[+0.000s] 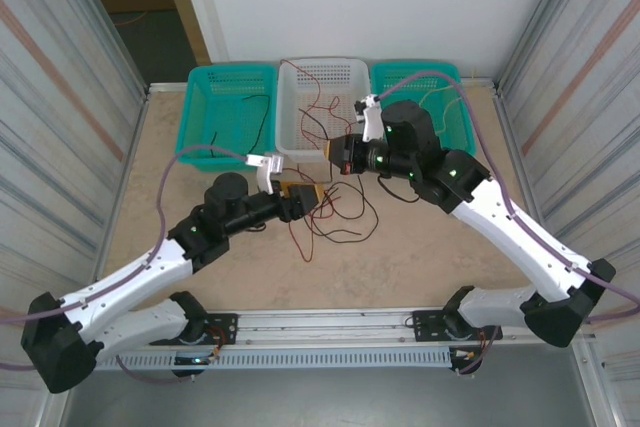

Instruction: Untangle the cables

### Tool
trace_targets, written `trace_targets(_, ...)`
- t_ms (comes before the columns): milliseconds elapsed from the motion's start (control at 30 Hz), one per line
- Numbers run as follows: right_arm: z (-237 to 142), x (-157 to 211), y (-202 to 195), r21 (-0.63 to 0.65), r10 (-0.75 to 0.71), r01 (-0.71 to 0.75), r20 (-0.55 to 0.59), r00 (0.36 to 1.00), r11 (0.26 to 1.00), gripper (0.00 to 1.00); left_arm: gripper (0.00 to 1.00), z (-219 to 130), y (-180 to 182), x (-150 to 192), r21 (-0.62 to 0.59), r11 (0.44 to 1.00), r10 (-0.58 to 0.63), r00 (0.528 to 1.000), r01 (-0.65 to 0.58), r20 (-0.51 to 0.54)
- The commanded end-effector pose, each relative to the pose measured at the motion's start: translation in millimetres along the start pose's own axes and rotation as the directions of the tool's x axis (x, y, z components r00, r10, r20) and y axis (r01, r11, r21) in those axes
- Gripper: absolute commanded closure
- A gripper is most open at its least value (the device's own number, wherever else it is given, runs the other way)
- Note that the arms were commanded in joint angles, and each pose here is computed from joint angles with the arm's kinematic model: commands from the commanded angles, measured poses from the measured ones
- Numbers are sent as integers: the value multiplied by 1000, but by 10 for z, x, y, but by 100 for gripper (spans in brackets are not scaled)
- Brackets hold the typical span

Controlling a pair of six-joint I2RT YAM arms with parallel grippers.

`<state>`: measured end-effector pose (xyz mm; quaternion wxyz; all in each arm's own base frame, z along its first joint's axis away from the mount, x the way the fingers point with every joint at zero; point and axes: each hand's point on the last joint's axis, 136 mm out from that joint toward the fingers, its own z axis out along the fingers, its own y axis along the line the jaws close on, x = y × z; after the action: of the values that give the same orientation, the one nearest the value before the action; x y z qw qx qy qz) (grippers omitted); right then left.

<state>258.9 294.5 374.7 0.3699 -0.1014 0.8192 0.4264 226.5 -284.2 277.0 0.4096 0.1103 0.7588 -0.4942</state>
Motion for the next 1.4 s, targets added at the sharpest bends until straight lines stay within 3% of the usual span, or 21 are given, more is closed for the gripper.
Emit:
trace_targets(0,-349,-424,366,-114,25,-8,149,989,993,100,29,34,-315,-278,90,988,119,990,-126,80)
trace_targets(200,-465,-532,392,-162,75,-47,170,983,986,100,30,-49,-477,-462,62,967,240,965,-247,107)
trace_targets(300,-473,-517,349,-169,94,-65,167,981,984,100,21,-303,-699,-606,15,918,385,900,-396,206)
trace_targets(400,-439,-493,319,-169,102,-76,153,983,983,100,18,-431,-782,-674,-23,866,494,845,-500,207)
trace_targets(567,-384,-492,400,-219,121,-92,122,985,971,100,18,-315,-808,-615,-16,777,626,769,-630,127)
trace_targets(833,-381,-507,543,-288,141,-110,90,986,951,100,19,-76,-849,-708,-23,722,687,713,-691,139)
trace_targets(900,-385,-507,550,-296,145,-112,91,985,949,100,23,-21,-875,-702,-5,720,688,713,-694,135)
trace_targets(1067,-391,-499,549,-298,147,-113,94,985,948,100,46,32,-851,-741,-23,738,670,729,-674,140)
trace_targets(1367,-396,-500,537,-320,157,-111,121,980,941,100,88,65,-793,-753,-29,823,564,810,-567,164)
